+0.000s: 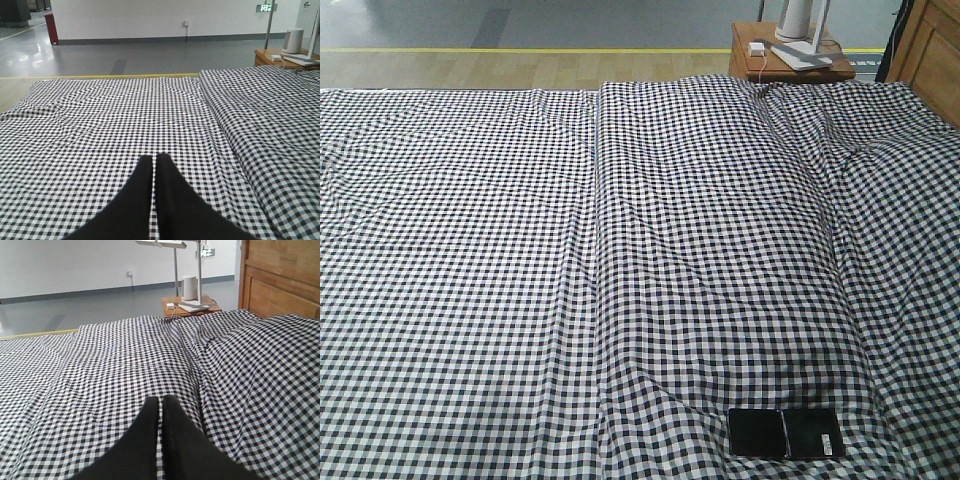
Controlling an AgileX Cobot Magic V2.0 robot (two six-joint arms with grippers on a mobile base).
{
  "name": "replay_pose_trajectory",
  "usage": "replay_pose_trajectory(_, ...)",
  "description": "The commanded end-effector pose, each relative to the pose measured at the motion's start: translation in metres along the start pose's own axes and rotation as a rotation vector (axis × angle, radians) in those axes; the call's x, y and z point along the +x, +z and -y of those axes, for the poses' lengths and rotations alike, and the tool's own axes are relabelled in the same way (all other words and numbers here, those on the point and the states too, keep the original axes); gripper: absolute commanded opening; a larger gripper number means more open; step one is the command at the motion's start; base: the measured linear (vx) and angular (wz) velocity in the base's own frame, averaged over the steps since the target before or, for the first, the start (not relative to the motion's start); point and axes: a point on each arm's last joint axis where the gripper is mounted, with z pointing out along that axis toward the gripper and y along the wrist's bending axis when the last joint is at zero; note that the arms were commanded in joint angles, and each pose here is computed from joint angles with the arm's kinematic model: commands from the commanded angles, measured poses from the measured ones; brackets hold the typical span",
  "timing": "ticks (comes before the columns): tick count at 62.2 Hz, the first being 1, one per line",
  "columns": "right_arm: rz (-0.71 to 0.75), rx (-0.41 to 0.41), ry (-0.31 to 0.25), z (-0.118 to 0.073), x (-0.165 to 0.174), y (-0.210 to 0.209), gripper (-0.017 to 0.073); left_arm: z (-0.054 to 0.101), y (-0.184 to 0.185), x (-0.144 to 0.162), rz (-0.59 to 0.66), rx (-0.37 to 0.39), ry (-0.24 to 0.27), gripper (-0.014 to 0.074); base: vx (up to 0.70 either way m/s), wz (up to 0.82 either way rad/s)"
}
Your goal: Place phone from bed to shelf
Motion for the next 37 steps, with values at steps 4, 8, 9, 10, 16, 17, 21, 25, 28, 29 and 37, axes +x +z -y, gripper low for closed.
replay_pose_trajectory(4, 0.077, 0.001, -0.016, 0.0000, -0.0044, -0.0004, -0.0001, -0.0002, -0.0003, -0.0043, 0.071, -0.003, -0.009, 0.0001, 0.00, 0.00)
replay_pose_trajectory(8, 0.077, 0.001, -0.016, 0.0000, -0.0044, -0.0004, -0.0001, -0.0002, -0.0003, -0.0043, 0.071, -0.003, -0.009, 0.0001, 0.00, 0.00)
replay_pose_trajectory(9, 0.077, 0.001, -0.016, 0.0000, -0.0044, -0.0004, -0.0001, -0.0002, -0.0003, -0.0043, 0.071, -0.003, -0.009, 0.0001, 0.00, 0.00)
replay_pose_trajectory(10, 0.077, 0.001, -0.016, 0.0000, -0.0044, -0.0004, -0.0001, -0.0002, -0.0003, -0.0043, 0.071, -0.003, -0.009, 0.0001, 0.00, 0.00)
replay_pose_trajectory(16, 0.077, 0.001, -0.016, 0.0000, -0.0044, -0.0004, -0.0001, -0.0002, -0.0003, -0.0043, 0.071, -0.003, -0.009, 0.0001, 0.00, 0.00)
replay_pose_trajectory(17, 0.077, 0.001, -0.016, 0.0000, -0.0044, -0.0004, -0.0001, -0.0002, -0.0003, -0.0043, 0.071, -0.003, -0.009, 0.0001, 0.00, 0.00)
replay_pose_trajectory(21, 0.077, 0.001, -0.016, 0.0000, -0.0044, -0.0004, -0.0001, -0.0002, -0.0003, -0.0043, 0.071, -0.003, -0.009, 0.0001, 0.00, 0.00)
replay_pose_trajectory(25, 0.077, 0.001, -0.016, 0.0000, -0.0044, -0.0004, -0.0001, -0.0002, -0.0003, -0.0043, 0.071, -0.003, -0.009, 0.0001, 0.00, 0.00)
replay_pose_trajectory(28, 0.077, 0.001, -0.016, 0.0000, -0.0044, -0.0004, -0.0001, -0.0002, -0.0003, -0.0043, 0.071, -0.003, -0.009, 0.0001, 0.00, 0.00)
replay_pose_trajectory(29, 0.077, 0.001, -0.016, 0.0000, -0.0044, -0.0004, -0.0001, -0.0002, -0.0003, -0.0043, 0.071, -0.003, -0.009, 0.0001, 0.00, 0.00)
replay_pose_trajectory(37, 0.077, 0.001, -0.016, 0.0000, -0.0044, -0.0004, -0.0001, -0.0002, -0.0003, -0.0043, 0.071, -0.003, -0.009, 0.0001, 0.00, 0.00)
